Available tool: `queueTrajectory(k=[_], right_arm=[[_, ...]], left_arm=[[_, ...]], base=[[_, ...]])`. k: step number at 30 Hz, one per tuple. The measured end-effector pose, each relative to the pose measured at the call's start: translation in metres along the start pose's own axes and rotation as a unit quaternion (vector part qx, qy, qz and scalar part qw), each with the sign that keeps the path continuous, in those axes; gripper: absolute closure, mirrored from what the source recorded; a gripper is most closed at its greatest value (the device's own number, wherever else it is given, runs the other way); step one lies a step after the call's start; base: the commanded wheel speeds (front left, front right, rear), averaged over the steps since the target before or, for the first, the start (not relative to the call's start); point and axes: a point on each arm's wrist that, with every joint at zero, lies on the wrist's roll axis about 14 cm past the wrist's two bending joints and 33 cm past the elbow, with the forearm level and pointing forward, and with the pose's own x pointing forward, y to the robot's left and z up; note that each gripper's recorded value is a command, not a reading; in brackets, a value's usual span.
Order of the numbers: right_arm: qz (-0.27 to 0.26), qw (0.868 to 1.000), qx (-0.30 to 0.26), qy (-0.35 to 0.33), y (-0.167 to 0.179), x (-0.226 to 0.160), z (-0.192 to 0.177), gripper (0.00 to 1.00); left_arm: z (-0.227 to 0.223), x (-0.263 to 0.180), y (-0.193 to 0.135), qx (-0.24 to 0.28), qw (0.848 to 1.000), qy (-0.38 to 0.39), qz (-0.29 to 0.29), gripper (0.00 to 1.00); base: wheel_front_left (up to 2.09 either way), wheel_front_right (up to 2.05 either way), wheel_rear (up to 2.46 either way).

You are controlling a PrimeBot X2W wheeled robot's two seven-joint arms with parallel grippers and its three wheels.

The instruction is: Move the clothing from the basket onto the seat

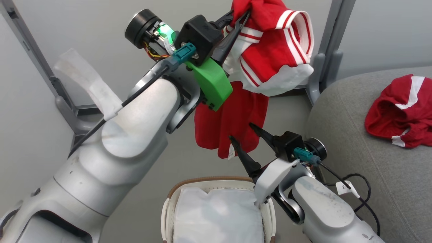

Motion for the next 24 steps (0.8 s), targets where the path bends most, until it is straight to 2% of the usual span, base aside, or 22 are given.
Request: queueTrajectory(k=[5, 17, 18, 19, 21, 24], right_arm=[[0.001, 1.000, -0.007, 0.008, -0.004, 0.008, 0.000, 0.00], [-0.056, 0.998, -0.020, -0.006, -0.046, 0.018, 0.018, 0.00], [-0.059, 0.998, -0.024, -0.009, -0.049, 0.019, 0.021, 0.08], [-0.064, 0.998, -0.026, -0.013, -0.052, 0.020, 0.024, 0.52], [-0.068, 0.997, -0.030, -0.015, -0.056, 0.021, 0.025, 1.00], [-0.071, 0.997, -0.033, -0.017, -0.058, 0.022, 0.026, 1.00]], left_arm=[[0.008, 0.005, -0.012, -0.007, 1.000, -0.008, -0.008, 1.00], [0.022, 0.005, -0.030, -0.026, 0.999, -0.019, -0.020, 1.00], [0.023, 0.005, -0.031, -0.029, 0.999, -0.020, -0.020, 1.00], [0.023, 0.005, -0.032, -0.031, 0.999, -0.021, -0.020, 1.00], [0.024, 0.004, -0.031, -0.034, 0.999, -0.022, -0.018, 1.00], [0.017, 0.003, -0.027, -0.040, 0.999, -0.014, -0.010, 1.00]], base=[[0.00, 0.00, 0.00], [0.00, 0.00, 0.00], [0.00, 0.00, 0.00], [0.00, 0.00, 0.00], [0.00, 0.00, 0.00], [0.00, 0.00, 0.00]])
